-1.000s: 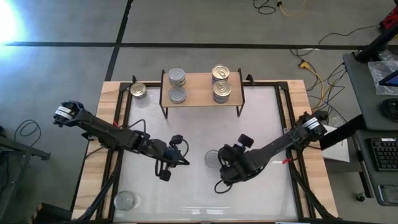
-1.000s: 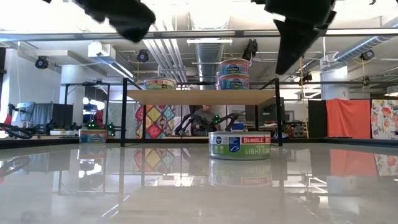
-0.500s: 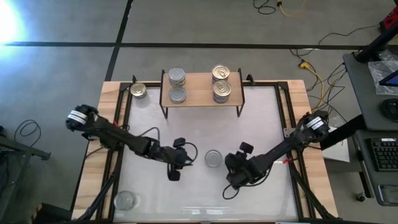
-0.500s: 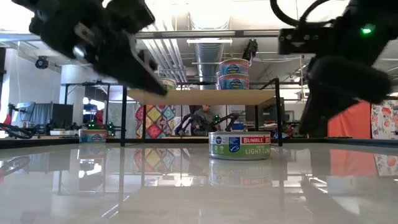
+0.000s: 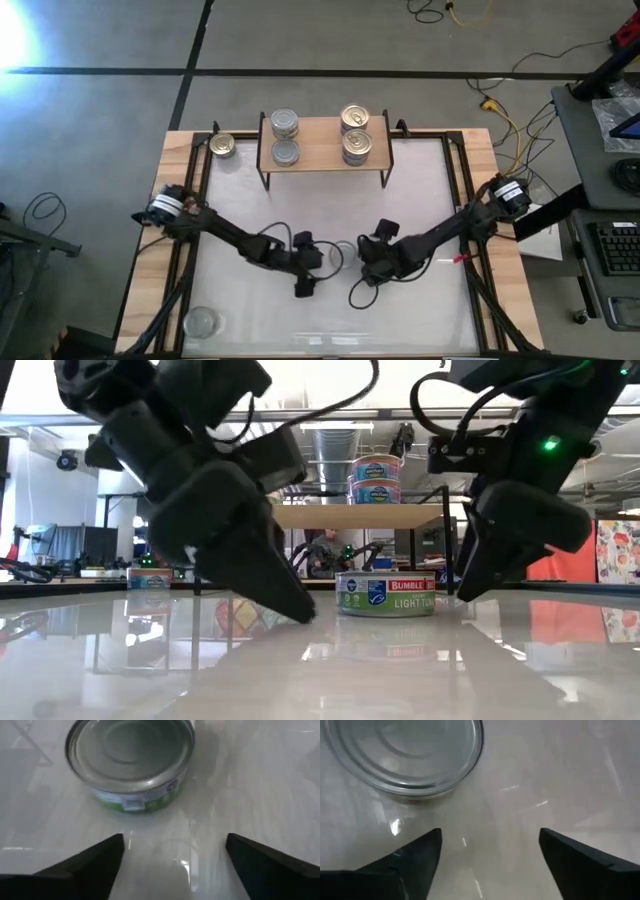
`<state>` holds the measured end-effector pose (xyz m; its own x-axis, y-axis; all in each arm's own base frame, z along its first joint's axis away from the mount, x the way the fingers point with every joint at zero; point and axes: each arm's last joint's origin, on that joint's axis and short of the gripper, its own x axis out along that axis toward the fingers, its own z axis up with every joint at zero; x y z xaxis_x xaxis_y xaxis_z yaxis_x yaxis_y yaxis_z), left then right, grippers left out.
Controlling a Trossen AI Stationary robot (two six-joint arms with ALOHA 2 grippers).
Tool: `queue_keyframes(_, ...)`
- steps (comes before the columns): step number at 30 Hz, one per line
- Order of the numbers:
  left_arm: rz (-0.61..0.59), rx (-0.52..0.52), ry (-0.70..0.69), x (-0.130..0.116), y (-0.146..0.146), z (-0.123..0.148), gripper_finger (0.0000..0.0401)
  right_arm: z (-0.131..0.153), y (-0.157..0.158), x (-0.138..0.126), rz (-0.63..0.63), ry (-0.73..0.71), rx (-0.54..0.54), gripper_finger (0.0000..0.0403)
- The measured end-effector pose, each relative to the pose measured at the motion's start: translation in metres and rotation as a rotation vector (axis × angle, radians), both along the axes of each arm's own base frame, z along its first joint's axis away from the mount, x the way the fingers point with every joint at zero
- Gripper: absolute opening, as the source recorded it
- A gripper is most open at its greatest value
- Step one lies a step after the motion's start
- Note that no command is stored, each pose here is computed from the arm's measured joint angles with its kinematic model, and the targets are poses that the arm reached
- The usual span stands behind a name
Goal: Stack canned seafood by type on shelf
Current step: Stack the green tuna can on top of the green tuna can on the shelf
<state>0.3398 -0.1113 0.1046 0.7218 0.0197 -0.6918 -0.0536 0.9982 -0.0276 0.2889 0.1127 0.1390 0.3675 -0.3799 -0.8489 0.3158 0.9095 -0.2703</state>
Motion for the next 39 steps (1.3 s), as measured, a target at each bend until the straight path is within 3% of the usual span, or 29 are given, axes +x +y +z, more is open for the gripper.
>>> queue_keyframes(5,0.080,-0.005,-0.001,0.014,-0.004,-0.015,0.0381,-0.002,-0.011,0.004,0.039,0.019,-0.032,0.0363)
queue_keyframes(13,0.131,0.024,-0.012,0.017,-0.001,-0.019,0.0386,-0.009,-0.024,0.014,0.116,-0.055,-0.042,0.0368)
queue_keyframes(32,0.123,0.157,0.031,0.008,0.016,-0.001,0.0387,0.000,-0.031,0.014,0.134,-0.058,-0.043,0.0368)
queue_keyframes(39,0.061,0.110,-0.027,0.017,0.025,-0.003,0.0387,-0.005,-0.040,0.020,0.102,-0.070,-0.064,0.0368)
